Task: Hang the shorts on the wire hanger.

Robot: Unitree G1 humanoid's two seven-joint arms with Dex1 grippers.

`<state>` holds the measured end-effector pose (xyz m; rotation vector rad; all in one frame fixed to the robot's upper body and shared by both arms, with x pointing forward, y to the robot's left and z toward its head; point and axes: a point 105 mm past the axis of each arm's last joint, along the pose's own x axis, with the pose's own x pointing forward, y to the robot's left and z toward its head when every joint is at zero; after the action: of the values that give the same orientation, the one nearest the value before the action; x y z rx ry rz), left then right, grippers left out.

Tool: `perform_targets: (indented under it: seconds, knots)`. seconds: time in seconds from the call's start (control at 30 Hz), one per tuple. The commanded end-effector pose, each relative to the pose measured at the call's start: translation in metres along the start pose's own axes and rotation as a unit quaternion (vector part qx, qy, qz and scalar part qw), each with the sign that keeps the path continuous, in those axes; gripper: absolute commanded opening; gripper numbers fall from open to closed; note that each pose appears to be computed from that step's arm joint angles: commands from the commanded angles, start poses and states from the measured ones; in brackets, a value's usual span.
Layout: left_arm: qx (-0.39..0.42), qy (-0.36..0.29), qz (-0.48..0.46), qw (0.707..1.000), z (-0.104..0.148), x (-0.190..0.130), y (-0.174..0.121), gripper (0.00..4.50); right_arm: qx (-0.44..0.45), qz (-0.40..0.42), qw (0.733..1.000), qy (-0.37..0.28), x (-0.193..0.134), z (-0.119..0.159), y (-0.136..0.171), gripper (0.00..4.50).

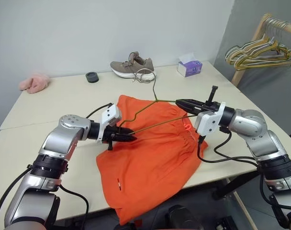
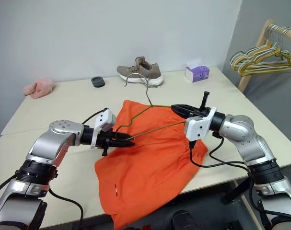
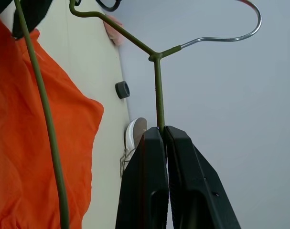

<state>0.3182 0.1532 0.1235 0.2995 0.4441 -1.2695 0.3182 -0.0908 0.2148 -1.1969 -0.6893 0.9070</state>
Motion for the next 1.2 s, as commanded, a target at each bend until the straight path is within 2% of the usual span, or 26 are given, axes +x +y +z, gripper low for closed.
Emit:
perform_targets:
  seconds: [0.03,0.13,0.23,0.3,0.47,0.6,0.8,0.93,1.03,1.13,1.2]
  knots:
    - [0.021,-0.004,-0.002,1.000,0.009,-0.002,-0.003,0.03,-0.007,-0.001,1.000,-0.029,0.001,0.013,-0.005,0.00]
    - [0.021,-0.004,-0.003,1.000,0.009,-0.002,-0.004,0.03,-0.002,0.007,0.999,-0.034,0.000,0.015,-0.002,0.00]
    - [0.024,-0.001,-0.005,1.000,0.006,-0.001,-0.008,0.00,0.039,0.011,0.999,-0.031,-0.003,0.016,-0.001,0.70]
    - [0.028,0.002,-0.003,1.000,0.004,-0.001,-0.009,0.00,0.065,0.010,0.997,-0.026,-0.006,0.018,-0.005,1.34]
    - [0.048,0.007,0.015,0.999,0.003,-0.002,-0.009,0.00,0.186,0.039,0.981,0.049,-0.026,0.004,-0.005,3.11]
    - [0.088,0.018,0.031,0.995,0.006,0.000,-0.006,0.00,0.297,0.087,0.944,0.118,-0.045,-0.003,0.007,4.48]
    - [0.137,0.043,0.026,0.989,0.005,0.004,-0.009,0.00,0.315,0.163,0.918,0.174,-0.052,-0.005,0.025,4.48]
    - [0.165,0.064,0.036,0.984,0.001,0.004,-0.007,0.00,0.299,0.184,0.912,0.211,-0.037,-0.017,0.033,4.48]
    - [0.174,0.071,0.044,0.981,-0.001,0.004,-0.005,0.00,0.307,0.231,0.898,0.214,-0.029,-0.013,0.049,4.48]
    - [0.178,0.070,0.049,0.980,-0.001,0.005,-0.005,0.00,0.322,0.244,0.888,0.218,-0.022,-0.013,0.059,3.97]
    - [0.183,0.072,0.052,0.979,-0.002,0.006,-0.005,0.00,0.328,0.252,0.883,0.221,-0.021,-0.014,0.064,3.29]
